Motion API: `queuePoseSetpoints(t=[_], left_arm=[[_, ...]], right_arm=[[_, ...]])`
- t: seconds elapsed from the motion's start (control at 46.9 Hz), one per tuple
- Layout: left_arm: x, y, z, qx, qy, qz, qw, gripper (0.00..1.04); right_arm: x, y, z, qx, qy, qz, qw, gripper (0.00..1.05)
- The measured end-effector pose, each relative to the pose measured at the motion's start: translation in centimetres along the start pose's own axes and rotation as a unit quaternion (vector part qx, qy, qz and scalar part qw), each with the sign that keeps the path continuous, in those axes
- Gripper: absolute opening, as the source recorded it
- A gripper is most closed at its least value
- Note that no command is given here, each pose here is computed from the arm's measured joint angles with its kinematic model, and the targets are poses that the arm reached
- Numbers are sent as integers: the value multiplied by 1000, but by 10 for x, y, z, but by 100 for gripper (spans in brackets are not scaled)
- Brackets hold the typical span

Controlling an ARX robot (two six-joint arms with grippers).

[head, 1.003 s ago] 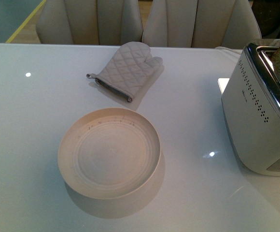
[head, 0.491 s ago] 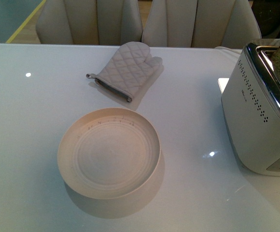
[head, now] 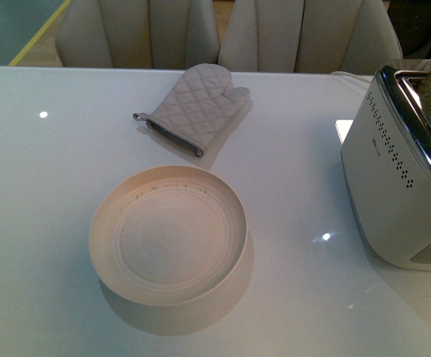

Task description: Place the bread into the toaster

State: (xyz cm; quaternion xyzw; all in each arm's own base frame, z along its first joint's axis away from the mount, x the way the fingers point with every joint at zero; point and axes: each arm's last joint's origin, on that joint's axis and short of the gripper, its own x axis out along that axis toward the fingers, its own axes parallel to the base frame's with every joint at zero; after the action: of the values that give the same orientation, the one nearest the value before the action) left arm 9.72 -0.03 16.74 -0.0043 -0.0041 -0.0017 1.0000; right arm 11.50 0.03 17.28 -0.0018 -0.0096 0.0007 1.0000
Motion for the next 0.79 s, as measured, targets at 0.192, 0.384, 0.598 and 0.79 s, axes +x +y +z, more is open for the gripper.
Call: queuePoseSetpoints(t=[0.192, 0.384, 0.598, 0.79], left_arm=[[0, 0, 0, 0, 0, 0, 1000, 98], [0, 0, 0, 0, 0, 0, 1000, 98], [0, 0, 0, 0, 0, 0, 1000, 98], [0, 0, 0, 0, 0, 0, 1000, 98]], right_arm=[[-4, 0, 0, 0, 0, 0, 1000, 2], [-7, 0, 0, 0, 0, 0, 1000, 2], [-18, 0, -3, 0, 3, 0, 1000, 2], [-18, 0, -3, 0, 3, 0, 1000, 2]])
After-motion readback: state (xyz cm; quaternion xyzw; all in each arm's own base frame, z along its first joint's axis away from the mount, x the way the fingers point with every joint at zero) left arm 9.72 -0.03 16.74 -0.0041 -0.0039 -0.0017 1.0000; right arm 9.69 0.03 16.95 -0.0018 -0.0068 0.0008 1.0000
